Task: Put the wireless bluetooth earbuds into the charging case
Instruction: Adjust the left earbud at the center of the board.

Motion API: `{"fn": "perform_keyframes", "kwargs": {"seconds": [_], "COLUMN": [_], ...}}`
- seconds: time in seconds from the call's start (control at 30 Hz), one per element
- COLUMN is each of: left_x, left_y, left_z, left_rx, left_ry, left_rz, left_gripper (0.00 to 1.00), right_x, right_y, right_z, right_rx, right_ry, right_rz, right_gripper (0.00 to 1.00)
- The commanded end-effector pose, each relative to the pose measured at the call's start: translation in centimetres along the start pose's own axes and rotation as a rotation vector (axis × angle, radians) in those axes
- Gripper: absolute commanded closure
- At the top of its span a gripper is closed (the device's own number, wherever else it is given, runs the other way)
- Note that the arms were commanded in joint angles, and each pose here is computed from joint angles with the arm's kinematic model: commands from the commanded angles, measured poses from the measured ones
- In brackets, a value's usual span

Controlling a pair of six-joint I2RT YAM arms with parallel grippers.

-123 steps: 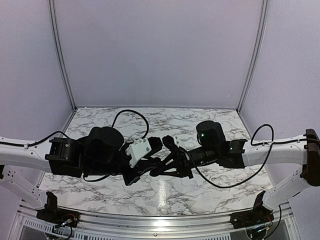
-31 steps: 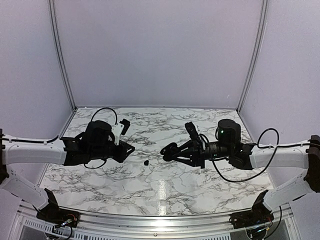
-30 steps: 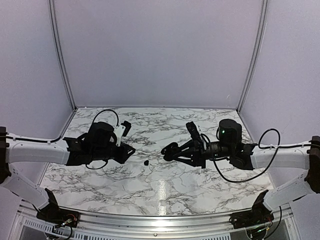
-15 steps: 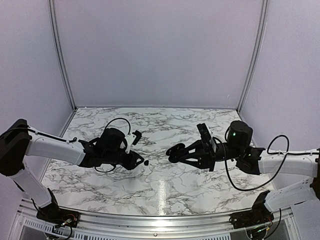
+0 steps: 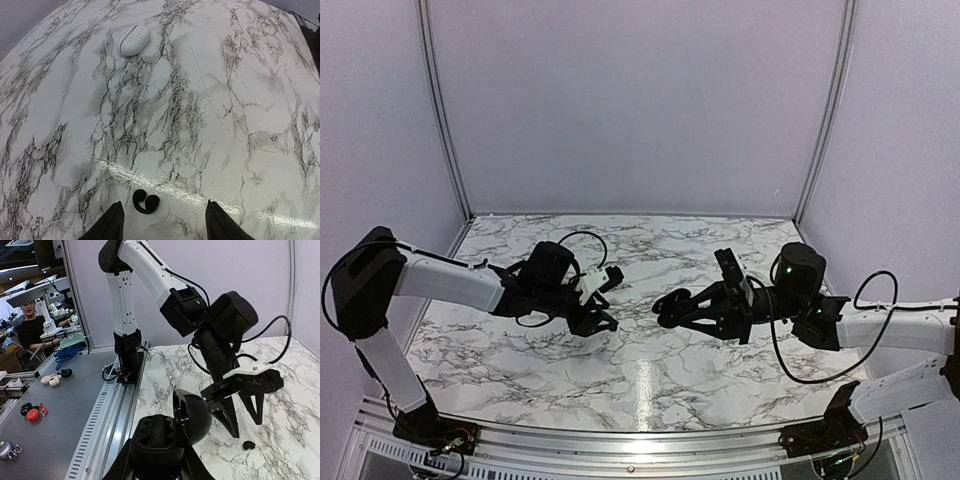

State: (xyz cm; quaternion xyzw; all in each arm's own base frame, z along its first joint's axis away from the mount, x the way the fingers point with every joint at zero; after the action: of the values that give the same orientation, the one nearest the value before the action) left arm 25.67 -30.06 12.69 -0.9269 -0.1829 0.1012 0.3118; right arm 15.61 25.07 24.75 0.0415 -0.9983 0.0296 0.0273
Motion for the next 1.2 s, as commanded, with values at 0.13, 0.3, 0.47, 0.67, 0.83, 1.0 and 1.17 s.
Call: {"fn": "perform_keyframes", "kwargs": {"seconds": [0.13, 0.3, 0.47, 0.67, 0.83, 1.0, 1.17], "left_x": [1.3, 1.7, 1.8, 1.9, 2.4, 2.9, 3.0], "left_y": [2.8, 4.2, 5.1, 5.1, 5.0, 5.2, 4.9], "left_z": [1.5, 1.7, 2.7, 4.7, 5.4, 4.9, 4.0], "left_rx": [0.106, 0.116, 0.164, 0.235, 0.261, 0.225, 0.178], "left_ry": [0.122, 0.127, 0.126, 0.122, 0.119, 0.127, 0.118], "left_rz": [0.168, 0.198, 0.226, 0.196, 0.133, 0.087, 0.070], "left_gripper": [0.38, 0.36, 0.44, 0.51, 0.52, 0.49, 0.64], "right_x": [0.3, 0.3, 0.2, 0.3, 0.3, 0.4, 0.5], "right_y": [-0.2, -0.2, -0.1, -0.1, -0.1, -0.1, -0.2], "right_z": [-0.8, -0.7, -0.7, -0.8, -0.8, -0.6, -0.8], "right_rx": [-0.028, -0.024, -0.019, -0.025, -0.026, -0.027, -0.030], "right_ry": [-0.027, -0.023, -0.015, -0.020, -0.017, -0.010, -0.015], "right_rz": [-0.019, -0.022, -0.026, -0.037, -0.042, -0.044, -0.043], "right_gripper": [1.00, 1.00, 1.00, 1.00, 1.00, 1.00, 1.00]}}
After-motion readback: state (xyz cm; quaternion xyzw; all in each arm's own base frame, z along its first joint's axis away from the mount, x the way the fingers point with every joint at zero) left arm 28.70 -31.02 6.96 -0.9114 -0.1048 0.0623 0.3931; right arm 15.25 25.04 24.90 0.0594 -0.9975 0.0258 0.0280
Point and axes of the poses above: each gripper's point midway between its finger pads, its own y axis out along the fingers, its own x axis along the line the jaws close on, z = x × y, the point moved 7 cm from there along -y, back along the fingers, and after that the axes turned 4 degrees about -y, right-handed, at the moved point
